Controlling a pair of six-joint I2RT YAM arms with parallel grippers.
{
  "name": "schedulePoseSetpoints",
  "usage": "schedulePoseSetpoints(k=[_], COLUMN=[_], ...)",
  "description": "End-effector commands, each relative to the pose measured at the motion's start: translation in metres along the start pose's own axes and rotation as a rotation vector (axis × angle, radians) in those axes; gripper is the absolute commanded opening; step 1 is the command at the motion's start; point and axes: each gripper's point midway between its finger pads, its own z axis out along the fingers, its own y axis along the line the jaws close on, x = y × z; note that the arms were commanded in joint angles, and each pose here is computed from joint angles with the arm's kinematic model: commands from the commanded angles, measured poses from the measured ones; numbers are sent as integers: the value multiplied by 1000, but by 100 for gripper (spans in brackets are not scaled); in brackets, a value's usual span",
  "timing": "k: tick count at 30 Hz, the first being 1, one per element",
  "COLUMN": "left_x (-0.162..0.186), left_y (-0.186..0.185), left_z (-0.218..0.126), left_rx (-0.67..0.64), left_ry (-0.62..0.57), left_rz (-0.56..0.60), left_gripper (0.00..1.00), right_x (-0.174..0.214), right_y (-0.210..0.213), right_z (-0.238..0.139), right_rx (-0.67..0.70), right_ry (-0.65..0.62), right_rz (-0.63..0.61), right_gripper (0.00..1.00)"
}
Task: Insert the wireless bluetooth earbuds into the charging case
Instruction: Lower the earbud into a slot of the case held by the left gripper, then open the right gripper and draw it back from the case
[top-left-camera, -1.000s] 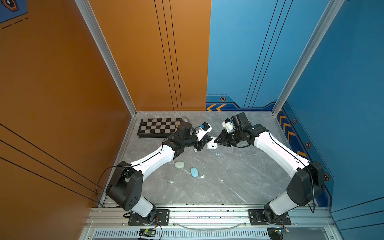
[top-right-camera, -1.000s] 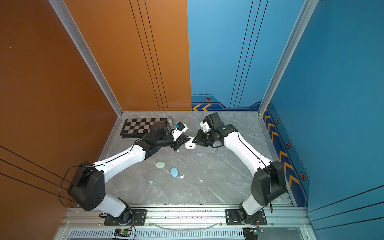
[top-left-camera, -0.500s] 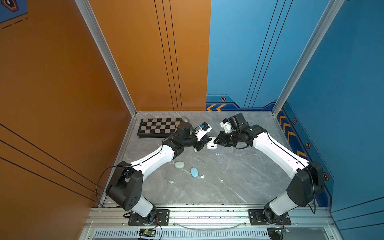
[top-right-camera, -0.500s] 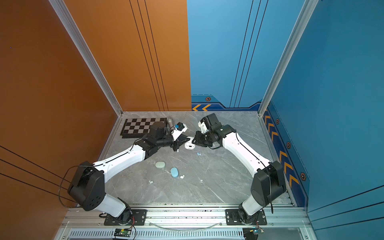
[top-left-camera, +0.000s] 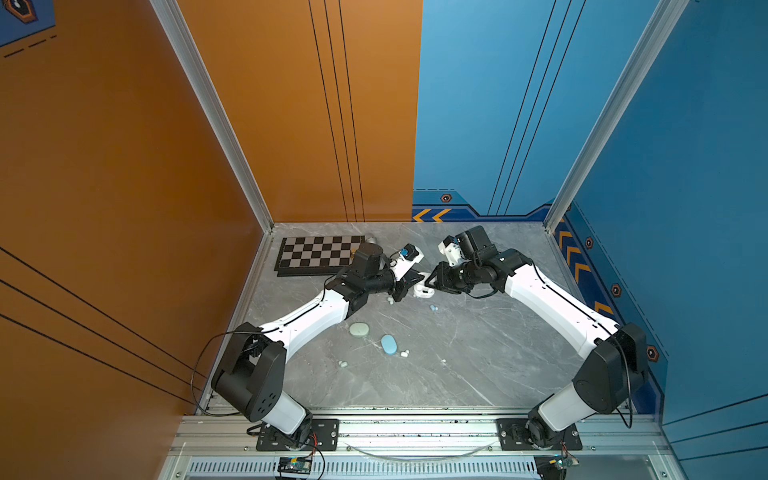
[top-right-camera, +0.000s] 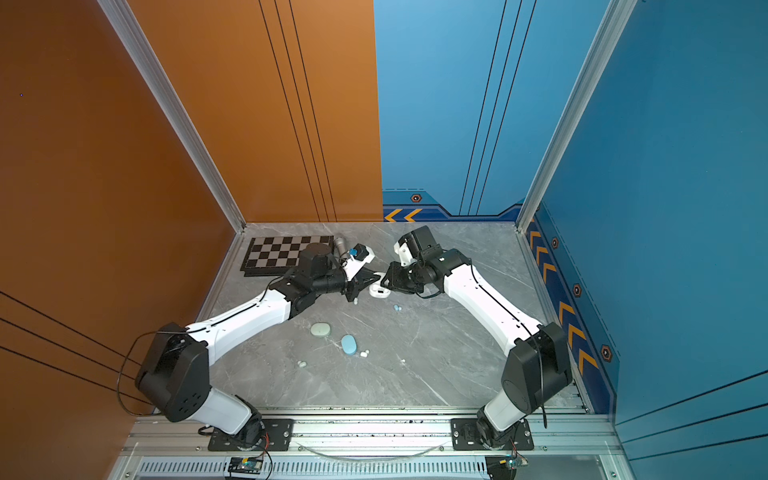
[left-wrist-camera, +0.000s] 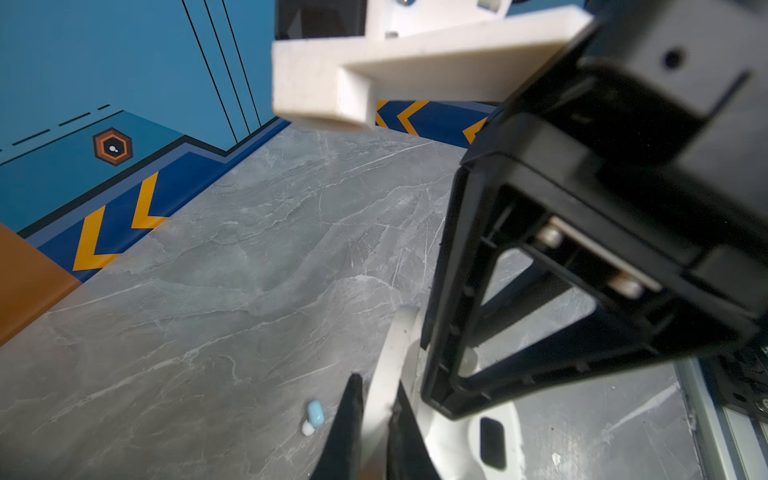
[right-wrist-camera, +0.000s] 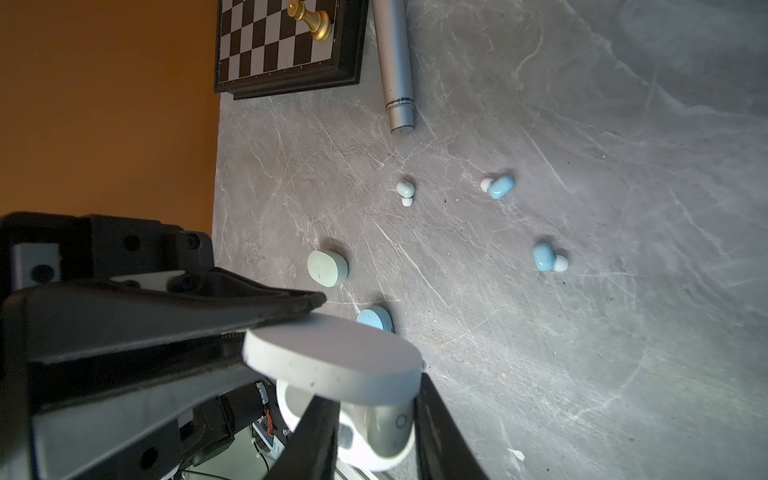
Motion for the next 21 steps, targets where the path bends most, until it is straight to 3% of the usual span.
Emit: schedulePoseSetpoints(k=[1, 21], left_x=[-7, -12], left_y=[-1, 11], left_z=[3, -1], left_rx=[19, -31], left_ry=[-16, -26], left_rz=[-4, -12], left_gripper=[0, 0], right_x=[-6, -17], right_y=[28, 30], right_z=[-22, -38], right_rx=[-66, -66], right_ry=[-42, -100], right_rz=[-62, -51], right_gripper=[33, 28])
